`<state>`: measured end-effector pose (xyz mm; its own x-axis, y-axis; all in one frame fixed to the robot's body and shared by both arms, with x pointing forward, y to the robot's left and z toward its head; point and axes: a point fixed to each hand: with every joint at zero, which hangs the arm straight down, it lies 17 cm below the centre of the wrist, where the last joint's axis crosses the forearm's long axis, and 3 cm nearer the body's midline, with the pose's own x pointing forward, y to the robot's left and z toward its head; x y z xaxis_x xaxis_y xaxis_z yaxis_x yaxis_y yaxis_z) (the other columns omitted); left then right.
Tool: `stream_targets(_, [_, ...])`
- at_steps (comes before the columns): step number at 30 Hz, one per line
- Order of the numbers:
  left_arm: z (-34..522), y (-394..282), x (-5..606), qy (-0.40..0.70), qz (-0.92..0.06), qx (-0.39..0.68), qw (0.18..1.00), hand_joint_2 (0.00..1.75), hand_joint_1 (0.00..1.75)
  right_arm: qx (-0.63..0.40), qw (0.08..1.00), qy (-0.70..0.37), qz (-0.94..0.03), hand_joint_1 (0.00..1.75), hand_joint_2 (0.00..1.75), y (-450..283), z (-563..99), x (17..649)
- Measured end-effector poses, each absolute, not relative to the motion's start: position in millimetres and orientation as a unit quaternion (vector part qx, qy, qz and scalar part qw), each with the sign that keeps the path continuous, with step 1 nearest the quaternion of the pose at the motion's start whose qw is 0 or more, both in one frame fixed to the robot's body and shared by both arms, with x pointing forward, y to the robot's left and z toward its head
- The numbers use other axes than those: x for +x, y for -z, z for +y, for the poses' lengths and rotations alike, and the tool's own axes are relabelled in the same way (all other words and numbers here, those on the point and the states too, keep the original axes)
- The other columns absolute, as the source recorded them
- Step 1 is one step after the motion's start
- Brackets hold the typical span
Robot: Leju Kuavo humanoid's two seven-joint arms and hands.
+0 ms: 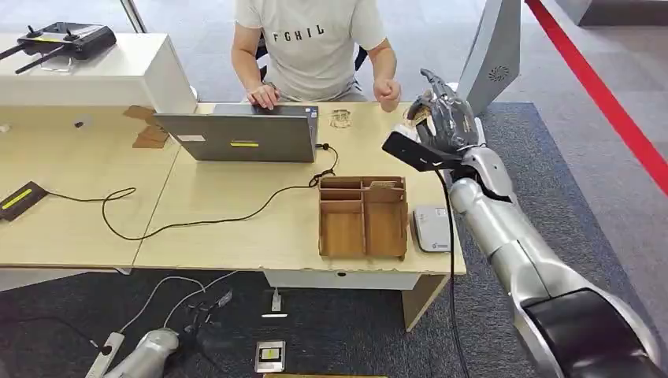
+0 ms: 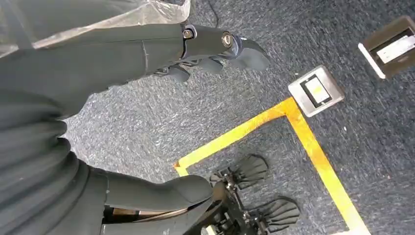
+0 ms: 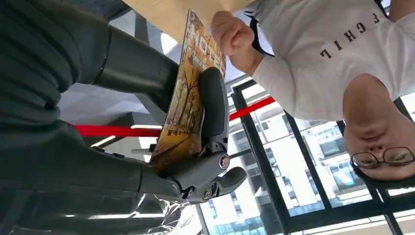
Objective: Pass the card to the sensor for recognition and then transmit it.
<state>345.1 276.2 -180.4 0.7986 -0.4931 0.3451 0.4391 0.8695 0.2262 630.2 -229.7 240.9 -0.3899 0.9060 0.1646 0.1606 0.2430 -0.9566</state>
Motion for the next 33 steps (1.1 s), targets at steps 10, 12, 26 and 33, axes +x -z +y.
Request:
stream_targets(10, [292.5, 189.0, 329.2, 0.221, -0.179, 0.065, 0.956, 1.75, 0.00, -0.428, 0.406, -0.493, -0.639, 1.75, 1.75, -231.0, -293.3, 634.4])
stream_targets(12, [296.3, 190.5, 326.5, 0.216, -0.177, 0.065, 0.958, 1.75, 0.00, -0.429, 0.414, -0.498, -0.629, 1.75, 1.75, -226.4, -304.1, 634.5])
stream_targets(26, [317.6, 196.5, 315.6, 0.186, -0.172, 0.068, 0.965, 1.75, 0.00, -0.430, 0.472, -0.516, -0.571, 1.75, 1.75, -168.6, -369.1, 616.5])
stream_targets(33, [323.1, 195.6, 316.0, 0.188, -0.172, 0.068, 0.965, 1.75, 0.00, -0.407, 0.496, -0.525, -0.559, 1.75, 1.75, -133.5, -368.3, 602.1])
